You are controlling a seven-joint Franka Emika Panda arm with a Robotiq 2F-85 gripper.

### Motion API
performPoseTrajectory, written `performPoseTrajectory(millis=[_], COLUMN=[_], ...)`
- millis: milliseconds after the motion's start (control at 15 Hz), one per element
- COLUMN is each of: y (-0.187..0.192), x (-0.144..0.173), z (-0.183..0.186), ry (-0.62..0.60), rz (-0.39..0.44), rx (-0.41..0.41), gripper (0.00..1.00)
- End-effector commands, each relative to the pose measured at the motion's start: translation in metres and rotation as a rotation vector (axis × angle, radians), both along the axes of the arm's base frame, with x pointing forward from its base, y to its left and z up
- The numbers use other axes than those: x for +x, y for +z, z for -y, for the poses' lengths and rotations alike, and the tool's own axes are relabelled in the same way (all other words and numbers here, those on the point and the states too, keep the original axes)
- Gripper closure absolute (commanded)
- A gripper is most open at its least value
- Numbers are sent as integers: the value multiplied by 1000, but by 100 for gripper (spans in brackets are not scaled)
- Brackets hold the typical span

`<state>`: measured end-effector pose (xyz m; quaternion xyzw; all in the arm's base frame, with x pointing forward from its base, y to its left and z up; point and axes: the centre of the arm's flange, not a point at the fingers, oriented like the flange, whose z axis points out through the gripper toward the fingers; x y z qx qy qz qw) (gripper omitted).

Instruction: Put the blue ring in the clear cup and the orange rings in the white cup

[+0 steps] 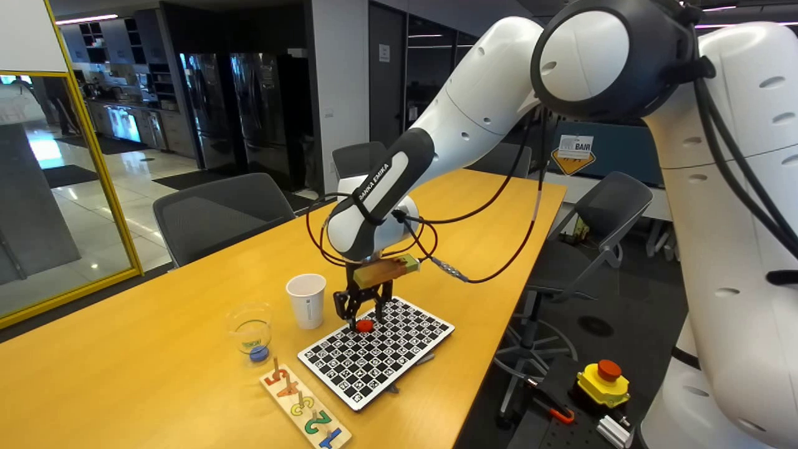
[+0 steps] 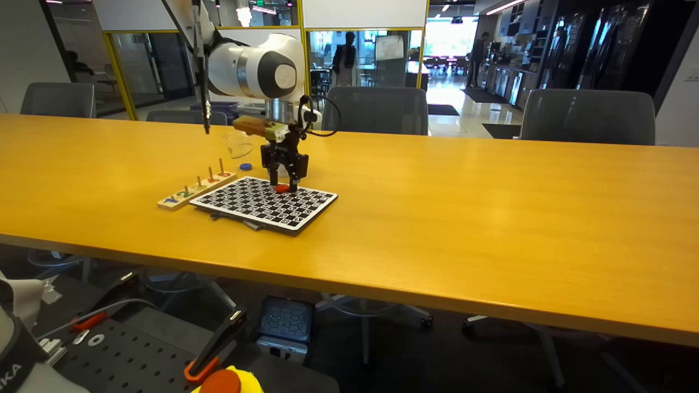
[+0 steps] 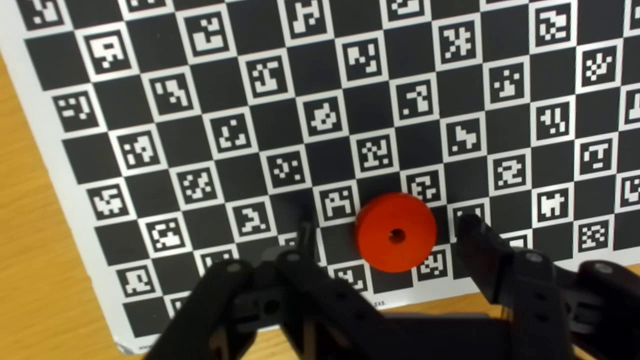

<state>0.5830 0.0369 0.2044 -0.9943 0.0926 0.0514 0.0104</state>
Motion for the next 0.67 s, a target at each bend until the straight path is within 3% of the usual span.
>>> performPoseTrajectory(millis=[0,200,400,600], y=[7,7,14,46], x=[-9,-8,-5,3], z=[1,1,-1,-7], ry=[10,13,21,26], rz=[21,19,26,76], rx=[24,26,16,-1], gripper=[58,80,77,77])
